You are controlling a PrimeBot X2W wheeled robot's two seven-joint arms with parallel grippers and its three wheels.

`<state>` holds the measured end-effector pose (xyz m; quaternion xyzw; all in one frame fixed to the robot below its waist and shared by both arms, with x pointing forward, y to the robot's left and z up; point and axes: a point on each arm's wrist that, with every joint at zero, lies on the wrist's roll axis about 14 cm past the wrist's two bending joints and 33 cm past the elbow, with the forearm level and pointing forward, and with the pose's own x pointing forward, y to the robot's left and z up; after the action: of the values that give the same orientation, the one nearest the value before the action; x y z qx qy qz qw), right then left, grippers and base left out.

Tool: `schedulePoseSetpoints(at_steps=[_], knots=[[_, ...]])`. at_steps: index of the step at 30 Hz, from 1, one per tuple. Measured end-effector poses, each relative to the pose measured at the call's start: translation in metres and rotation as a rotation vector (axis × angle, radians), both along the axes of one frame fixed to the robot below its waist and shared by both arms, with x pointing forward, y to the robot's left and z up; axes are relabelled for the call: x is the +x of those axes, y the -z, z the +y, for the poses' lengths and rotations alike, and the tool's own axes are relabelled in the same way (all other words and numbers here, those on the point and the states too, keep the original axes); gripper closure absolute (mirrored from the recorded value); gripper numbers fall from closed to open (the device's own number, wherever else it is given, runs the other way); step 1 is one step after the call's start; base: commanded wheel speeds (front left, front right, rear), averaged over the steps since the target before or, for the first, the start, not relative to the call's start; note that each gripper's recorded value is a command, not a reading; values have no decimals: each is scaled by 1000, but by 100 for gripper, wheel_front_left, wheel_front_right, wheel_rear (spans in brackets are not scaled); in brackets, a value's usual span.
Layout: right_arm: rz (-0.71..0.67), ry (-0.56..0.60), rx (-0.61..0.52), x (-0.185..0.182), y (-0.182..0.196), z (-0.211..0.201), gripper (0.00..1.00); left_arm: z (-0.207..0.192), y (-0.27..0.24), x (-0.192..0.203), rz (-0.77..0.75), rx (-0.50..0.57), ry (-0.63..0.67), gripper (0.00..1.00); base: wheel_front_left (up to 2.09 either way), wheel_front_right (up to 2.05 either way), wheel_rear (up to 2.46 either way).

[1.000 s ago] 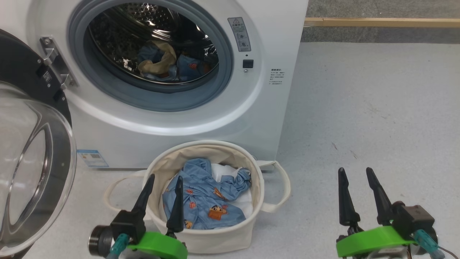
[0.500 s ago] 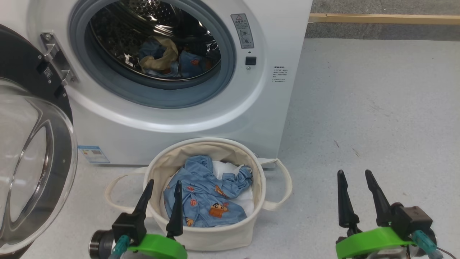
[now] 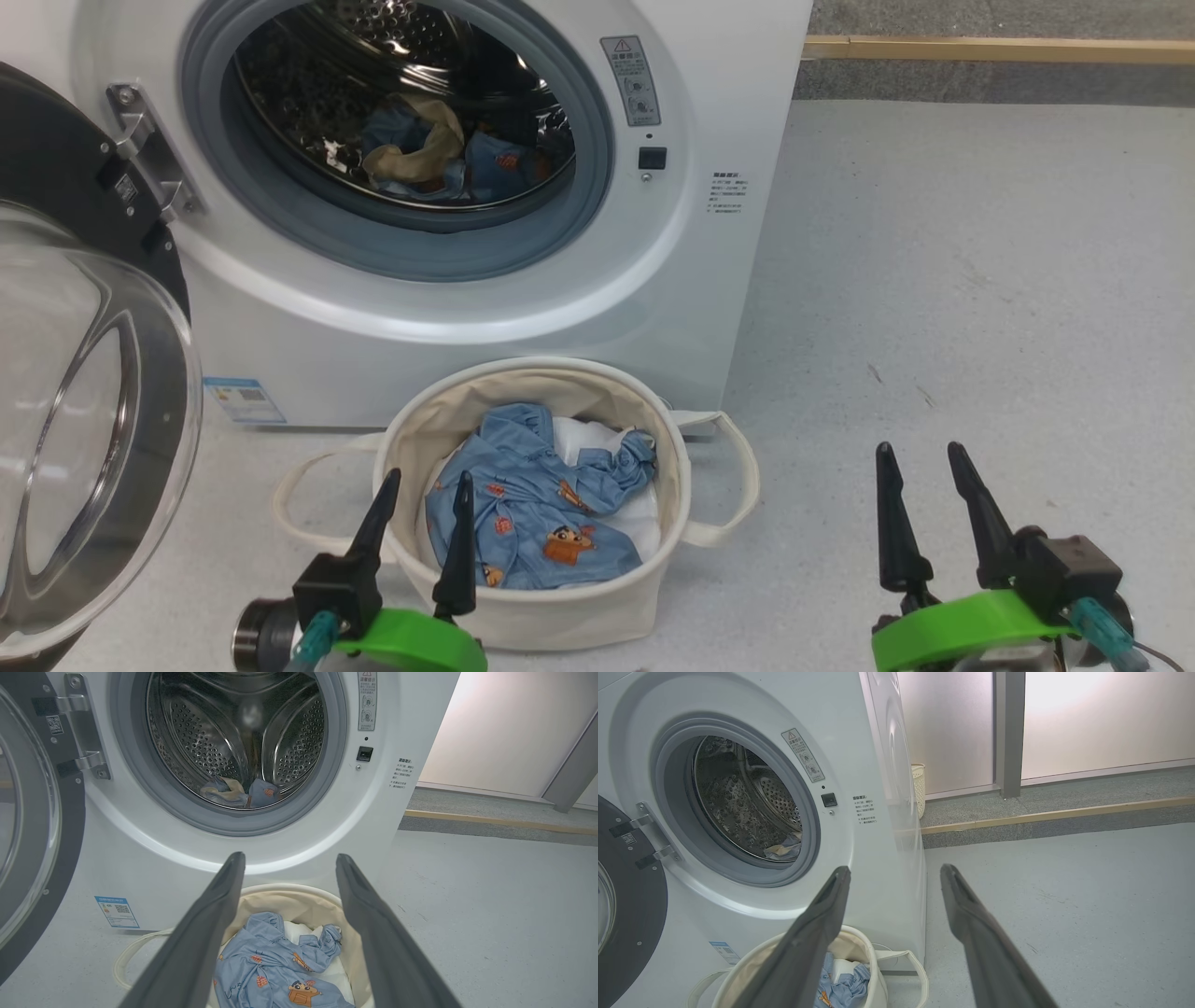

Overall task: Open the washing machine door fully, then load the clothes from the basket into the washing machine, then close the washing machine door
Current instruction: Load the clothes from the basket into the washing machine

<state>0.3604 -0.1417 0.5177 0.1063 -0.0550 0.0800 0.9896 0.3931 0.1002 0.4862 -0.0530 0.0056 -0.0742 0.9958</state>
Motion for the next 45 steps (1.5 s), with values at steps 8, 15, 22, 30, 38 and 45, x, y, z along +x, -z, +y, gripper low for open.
schedulePoseSetpoints(at_steps=[8, 15, 22, 30, 38, 45], knots=[[4, -1, 0, 0, 1, 0, 0, 0, 2, 0, 5, 1, -1, 0, 0, 0, 0], [7, -1, 0, 0, 2, 0, 0, 1, 4, -1, 11, 5, -5, 0, 0, 0, 0], [8, 0, 0, 0, 3, 0, 0, -1, 5, -1, 14, 7, 0, 0, 0, 0, 0], [18, -3, -30, 1, 7, 0, 0, -1, 11, -1, 33, 8, 0, 0, 0, 0, 0], [77, 21, -53, 9, 27, -8, 0, -1, 49, 5, 149, 28, 21, 0, 0, 0, 0], [89, 0, -96, 39, 37, -3, 0, -11, 71, 50, 194, 71, 80, 0, 0, 0, 0]])
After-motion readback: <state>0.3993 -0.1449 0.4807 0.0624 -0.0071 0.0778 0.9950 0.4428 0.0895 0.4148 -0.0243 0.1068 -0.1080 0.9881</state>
